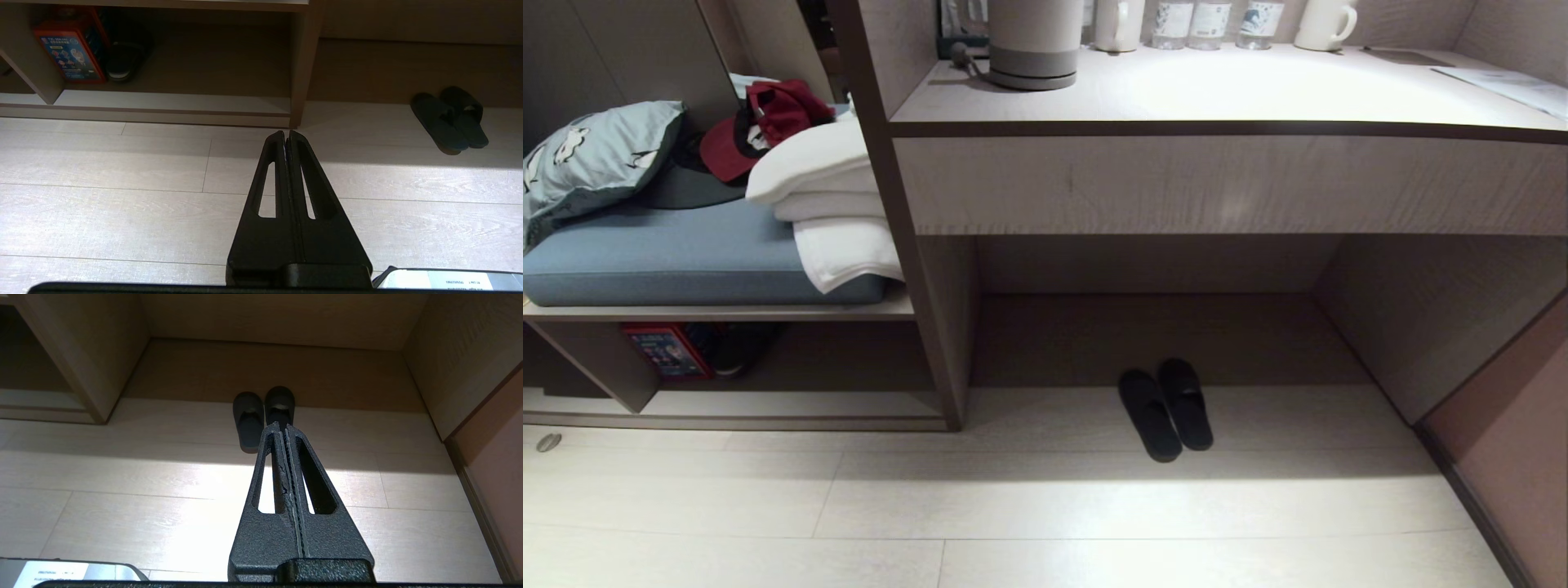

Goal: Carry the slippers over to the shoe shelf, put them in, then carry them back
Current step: Pick up the slippers on the floor

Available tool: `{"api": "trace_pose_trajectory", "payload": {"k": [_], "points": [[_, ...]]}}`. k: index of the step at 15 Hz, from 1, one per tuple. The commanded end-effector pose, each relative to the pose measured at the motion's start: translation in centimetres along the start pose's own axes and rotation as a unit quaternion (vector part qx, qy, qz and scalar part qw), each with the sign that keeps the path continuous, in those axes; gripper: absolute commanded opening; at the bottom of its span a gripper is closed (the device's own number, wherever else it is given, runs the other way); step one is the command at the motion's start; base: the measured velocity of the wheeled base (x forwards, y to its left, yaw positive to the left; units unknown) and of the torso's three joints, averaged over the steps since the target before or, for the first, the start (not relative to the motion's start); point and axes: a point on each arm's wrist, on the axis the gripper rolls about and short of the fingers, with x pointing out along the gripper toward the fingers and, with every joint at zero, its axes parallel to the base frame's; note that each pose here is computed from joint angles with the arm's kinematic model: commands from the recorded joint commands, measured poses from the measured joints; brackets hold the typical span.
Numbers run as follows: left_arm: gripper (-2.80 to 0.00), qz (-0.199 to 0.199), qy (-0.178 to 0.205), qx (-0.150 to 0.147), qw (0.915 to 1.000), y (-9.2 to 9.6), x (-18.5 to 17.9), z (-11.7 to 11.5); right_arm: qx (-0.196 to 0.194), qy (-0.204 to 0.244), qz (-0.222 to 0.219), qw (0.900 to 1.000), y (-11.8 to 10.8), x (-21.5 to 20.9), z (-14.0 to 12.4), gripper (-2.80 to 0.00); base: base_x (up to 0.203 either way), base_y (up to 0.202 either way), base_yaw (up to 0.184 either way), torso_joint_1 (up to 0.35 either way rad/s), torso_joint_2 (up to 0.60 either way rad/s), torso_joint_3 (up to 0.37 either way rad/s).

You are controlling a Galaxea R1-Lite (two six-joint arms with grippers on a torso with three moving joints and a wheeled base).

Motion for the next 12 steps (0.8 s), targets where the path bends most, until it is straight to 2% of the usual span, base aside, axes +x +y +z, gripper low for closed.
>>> {"api": "trace_pose_trajectory", "payload": {"k": [1, 12], "points": [[-2.8, 0.0, 0.0, 0.0, 1.0, 0.0, 0.01, 0.0, 0.0, 0.0, 0.0, 1.0, 0.0, -0.01, -0.01, -2.8, 0.0, 0.0, 0.0, 0.0, 0.0, 0.0], [-2.8, 0.0, 0.0, 0.0, 1.0, 0.0, 0.01, 0.0, 0.0, 0.0, 0.0, 1.0, 0.0, -0.01, 0.0, -2.8, 0.0, 0.0, 0.0, 0.0, 0.0, 0.0]]}}
